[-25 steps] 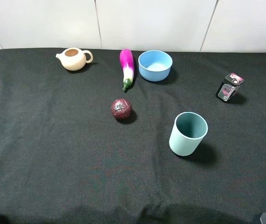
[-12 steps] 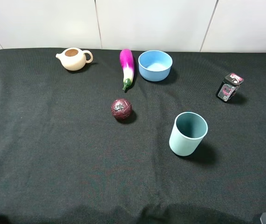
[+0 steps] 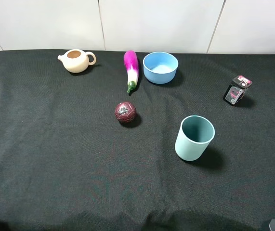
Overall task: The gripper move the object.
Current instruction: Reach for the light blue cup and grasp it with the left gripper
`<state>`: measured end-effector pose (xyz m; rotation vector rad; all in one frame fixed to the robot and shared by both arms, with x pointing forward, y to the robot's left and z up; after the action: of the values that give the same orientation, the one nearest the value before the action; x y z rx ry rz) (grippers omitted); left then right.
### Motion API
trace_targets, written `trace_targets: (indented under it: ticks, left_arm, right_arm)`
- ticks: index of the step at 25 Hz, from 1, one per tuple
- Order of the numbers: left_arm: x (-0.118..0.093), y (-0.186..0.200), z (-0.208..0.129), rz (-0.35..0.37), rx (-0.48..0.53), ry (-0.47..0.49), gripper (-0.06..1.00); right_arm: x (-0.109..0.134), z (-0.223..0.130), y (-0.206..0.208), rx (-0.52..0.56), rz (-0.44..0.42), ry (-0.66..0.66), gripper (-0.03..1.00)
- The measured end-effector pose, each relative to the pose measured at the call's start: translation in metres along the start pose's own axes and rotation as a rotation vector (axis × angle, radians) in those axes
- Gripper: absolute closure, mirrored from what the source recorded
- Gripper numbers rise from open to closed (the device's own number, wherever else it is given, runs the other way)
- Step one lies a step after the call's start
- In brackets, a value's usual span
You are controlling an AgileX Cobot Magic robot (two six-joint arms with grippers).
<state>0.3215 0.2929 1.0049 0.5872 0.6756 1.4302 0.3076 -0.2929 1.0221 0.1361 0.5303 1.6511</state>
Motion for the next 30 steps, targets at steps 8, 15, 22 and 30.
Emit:
trace_targets:
  ticks: [8,15,22,30]
  left_arm:
    - [-0.015,-0.023,0.014,-0.073,0.193,-0.011,-0.05]
    - [-0.024,-0.041,0.03,-0.113,0.313,-0.037,-0.05]
    - [-0.036,-0.056,0.044,-0.156,0.359,-0.09,-0.05]
    - [-0.055,-0.079,0.058,-0.195,0.409,-0.151,-0.05]
  right_arm:
    - [0.0,0.0,0.0,0.0,0.0,0.0,0.27]
    - [0.0,0.0,0.0,0.0,0.0,0.0,0.27]
    - [0.0,0.0,0.0,0.0,0.001,0.0,0.27]
    - [0.0,0.0,0.0,0.0,0.001,0.0,0.27]
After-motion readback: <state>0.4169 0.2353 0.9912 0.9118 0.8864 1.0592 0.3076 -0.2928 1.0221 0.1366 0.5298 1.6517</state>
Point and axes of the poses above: a point on each arm's last joint axis where the gripper is mounted, y pointing back along that axis away from the gripper, x along the wrist's bending axis when the last joint is at zero, z = x × y, the point moved 8 cm from there along -y, pointing out along that axis toward the gripper, and after that the axes turned 13 degrees about y, right-handed, at the moved point
